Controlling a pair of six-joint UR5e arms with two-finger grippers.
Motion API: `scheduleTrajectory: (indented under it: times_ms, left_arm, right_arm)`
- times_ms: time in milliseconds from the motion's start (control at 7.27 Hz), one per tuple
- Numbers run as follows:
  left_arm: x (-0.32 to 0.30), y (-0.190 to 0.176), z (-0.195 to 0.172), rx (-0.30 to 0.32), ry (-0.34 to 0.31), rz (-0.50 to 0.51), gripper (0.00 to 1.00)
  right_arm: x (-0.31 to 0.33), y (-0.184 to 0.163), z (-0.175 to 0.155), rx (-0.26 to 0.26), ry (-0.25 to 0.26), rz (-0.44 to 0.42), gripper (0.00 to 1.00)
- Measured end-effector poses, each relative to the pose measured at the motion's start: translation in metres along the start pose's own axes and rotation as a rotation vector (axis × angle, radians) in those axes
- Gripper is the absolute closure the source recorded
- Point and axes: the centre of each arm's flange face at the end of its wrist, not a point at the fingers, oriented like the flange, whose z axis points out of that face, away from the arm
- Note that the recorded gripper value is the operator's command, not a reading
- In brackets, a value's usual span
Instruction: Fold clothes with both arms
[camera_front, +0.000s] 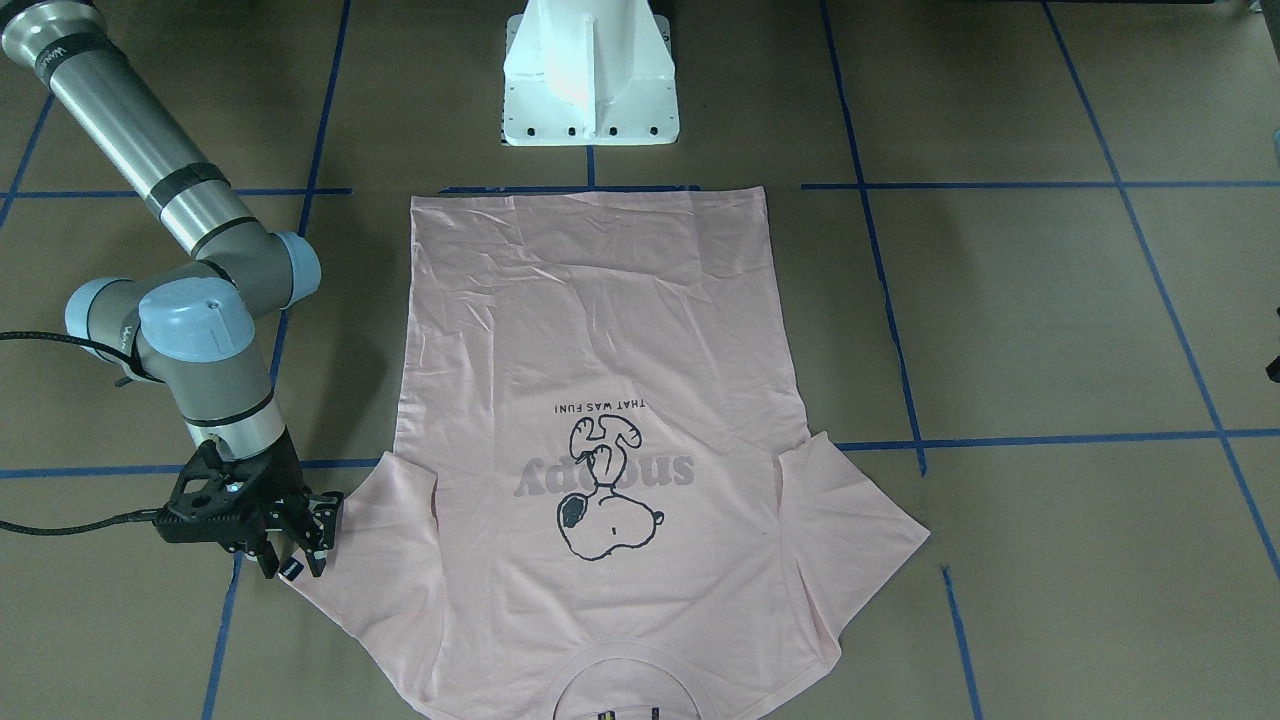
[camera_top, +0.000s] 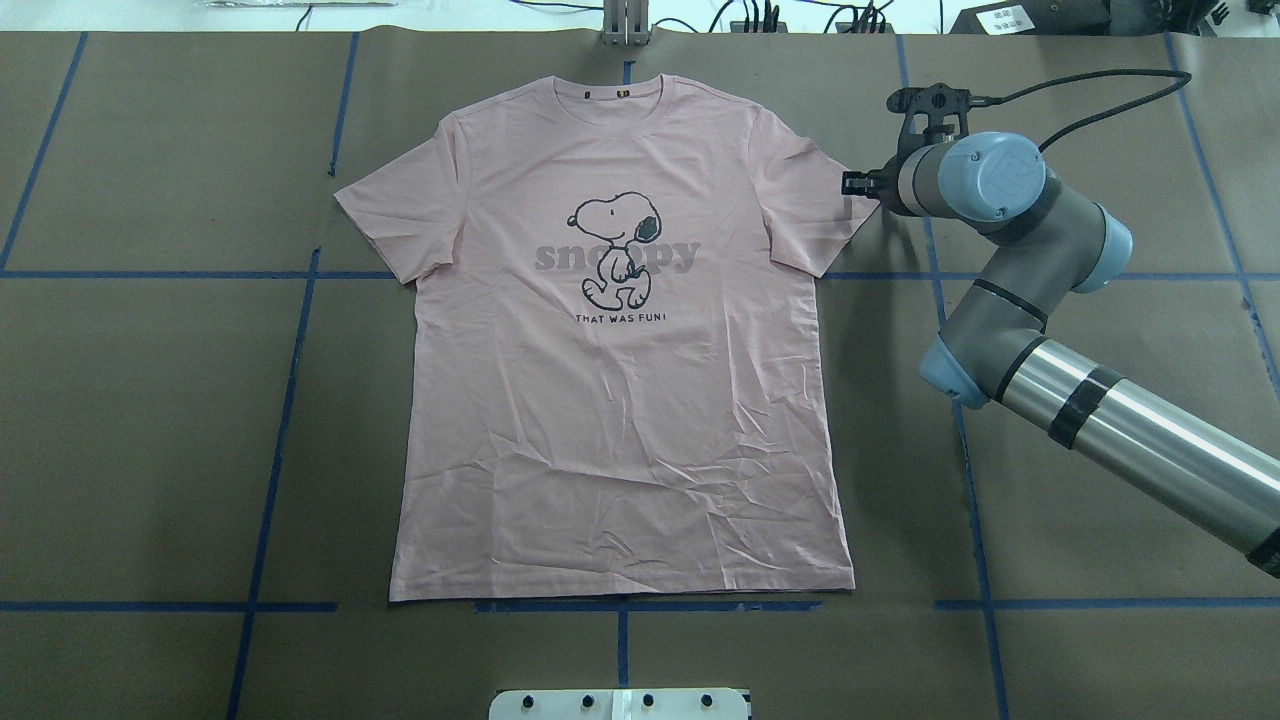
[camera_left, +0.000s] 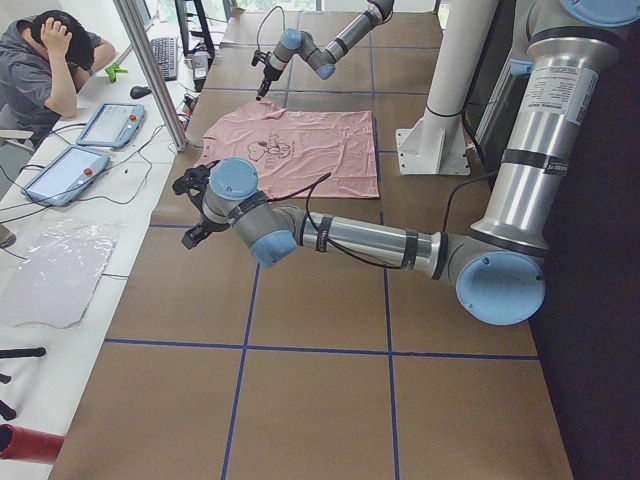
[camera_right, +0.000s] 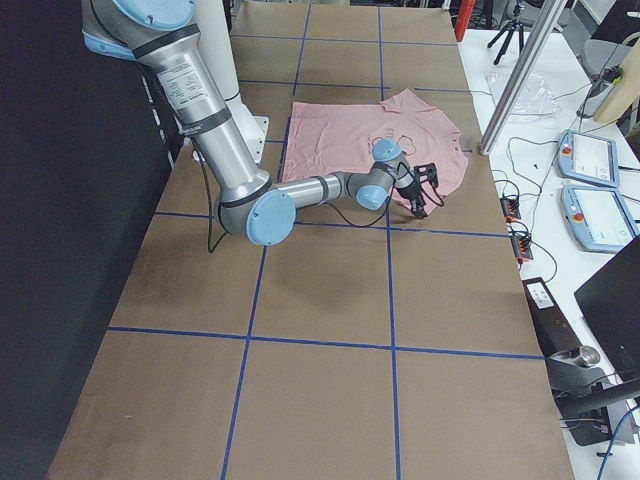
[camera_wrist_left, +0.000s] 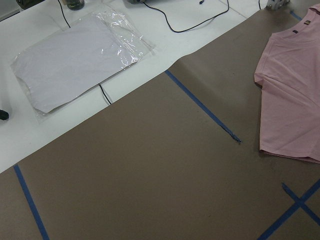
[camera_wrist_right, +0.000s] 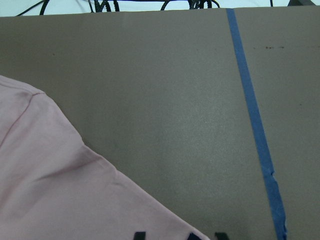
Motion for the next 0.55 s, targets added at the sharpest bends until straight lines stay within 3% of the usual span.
scheduleTrajectory:
  times_ms: [413,550]
  left_arm:
    - [0.0000,0.0000,0.0000,0.000,0.000,0.001,0.00]
    - [0.0000,0.0000,0.0000,0.000,0.000,0.001,0.00]
  right_arm:
    - [0.0039,0.0004,0.0032,0.008,0.013,0.001,0.50]
    - [0.0048,0.0009,0.0044,0.007,0.016,0.003,0.64]
